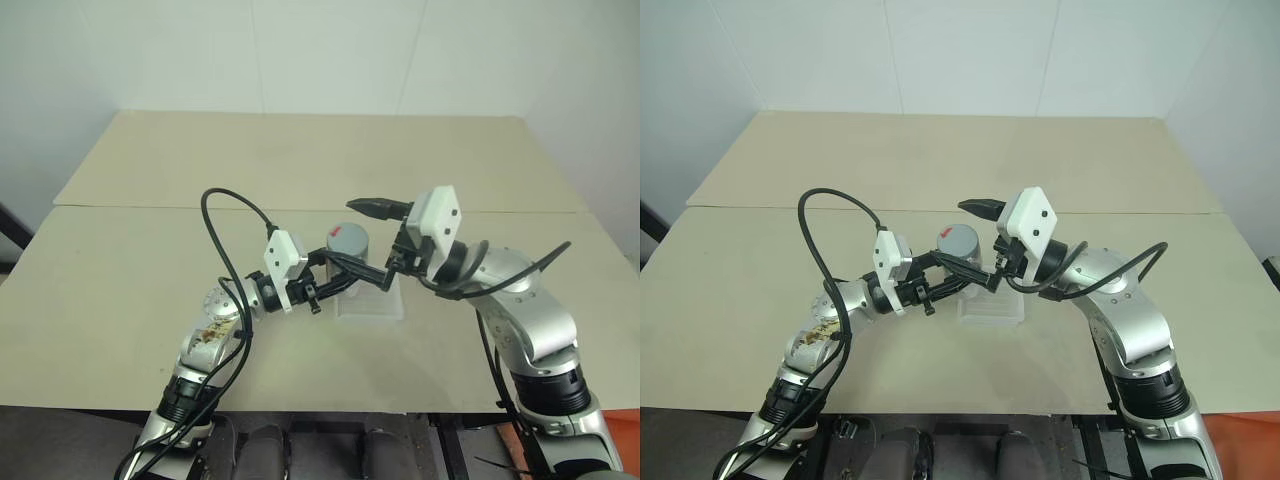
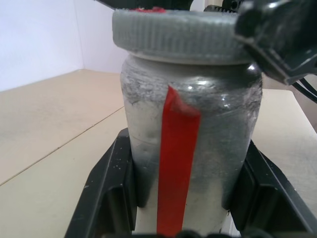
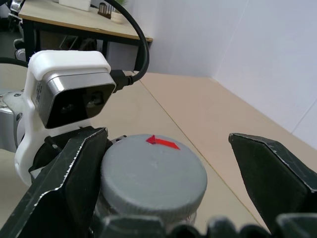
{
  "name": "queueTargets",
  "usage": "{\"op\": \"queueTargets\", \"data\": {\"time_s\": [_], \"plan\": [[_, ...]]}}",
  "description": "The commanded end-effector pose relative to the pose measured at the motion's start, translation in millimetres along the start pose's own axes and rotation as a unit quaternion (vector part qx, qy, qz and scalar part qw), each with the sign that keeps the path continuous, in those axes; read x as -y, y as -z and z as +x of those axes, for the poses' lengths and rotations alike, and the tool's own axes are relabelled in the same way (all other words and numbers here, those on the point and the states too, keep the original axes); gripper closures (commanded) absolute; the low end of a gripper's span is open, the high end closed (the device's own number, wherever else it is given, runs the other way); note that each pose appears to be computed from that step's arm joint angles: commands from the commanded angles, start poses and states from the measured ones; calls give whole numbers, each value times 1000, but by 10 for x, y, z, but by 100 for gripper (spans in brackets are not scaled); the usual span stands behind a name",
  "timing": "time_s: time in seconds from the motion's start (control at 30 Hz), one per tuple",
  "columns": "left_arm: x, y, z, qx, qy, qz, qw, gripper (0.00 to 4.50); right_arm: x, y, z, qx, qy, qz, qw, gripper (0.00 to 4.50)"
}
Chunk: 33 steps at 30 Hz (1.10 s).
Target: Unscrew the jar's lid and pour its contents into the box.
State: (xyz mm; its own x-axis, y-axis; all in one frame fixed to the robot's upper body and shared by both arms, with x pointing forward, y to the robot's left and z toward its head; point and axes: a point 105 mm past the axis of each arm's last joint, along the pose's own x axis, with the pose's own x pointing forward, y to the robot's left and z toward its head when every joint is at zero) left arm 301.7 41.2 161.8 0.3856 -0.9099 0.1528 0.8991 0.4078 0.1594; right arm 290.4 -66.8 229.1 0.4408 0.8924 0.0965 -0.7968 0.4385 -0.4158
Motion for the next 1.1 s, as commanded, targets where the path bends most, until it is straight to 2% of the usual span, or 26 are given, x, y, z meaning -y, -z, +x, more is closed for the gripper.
{"op": "queueTargets", "data": {"time_s": [0.03,0.43,0.67,1.1], "plan": [[17,-140,16,24,13,21,999,254,139,-142,-139,16,35,-28,999,2],[8,-135,11,22,18,21,999,254,119,-113,-287,3,32,-37,999,2],[9,-120,-3,19,19,22,999,254,8,-207,-316,17,-2,-21,1000,2],[34,-111,6,18,23,34,999,254,-79,-247,-192,16,-45,20,999,2]]}}
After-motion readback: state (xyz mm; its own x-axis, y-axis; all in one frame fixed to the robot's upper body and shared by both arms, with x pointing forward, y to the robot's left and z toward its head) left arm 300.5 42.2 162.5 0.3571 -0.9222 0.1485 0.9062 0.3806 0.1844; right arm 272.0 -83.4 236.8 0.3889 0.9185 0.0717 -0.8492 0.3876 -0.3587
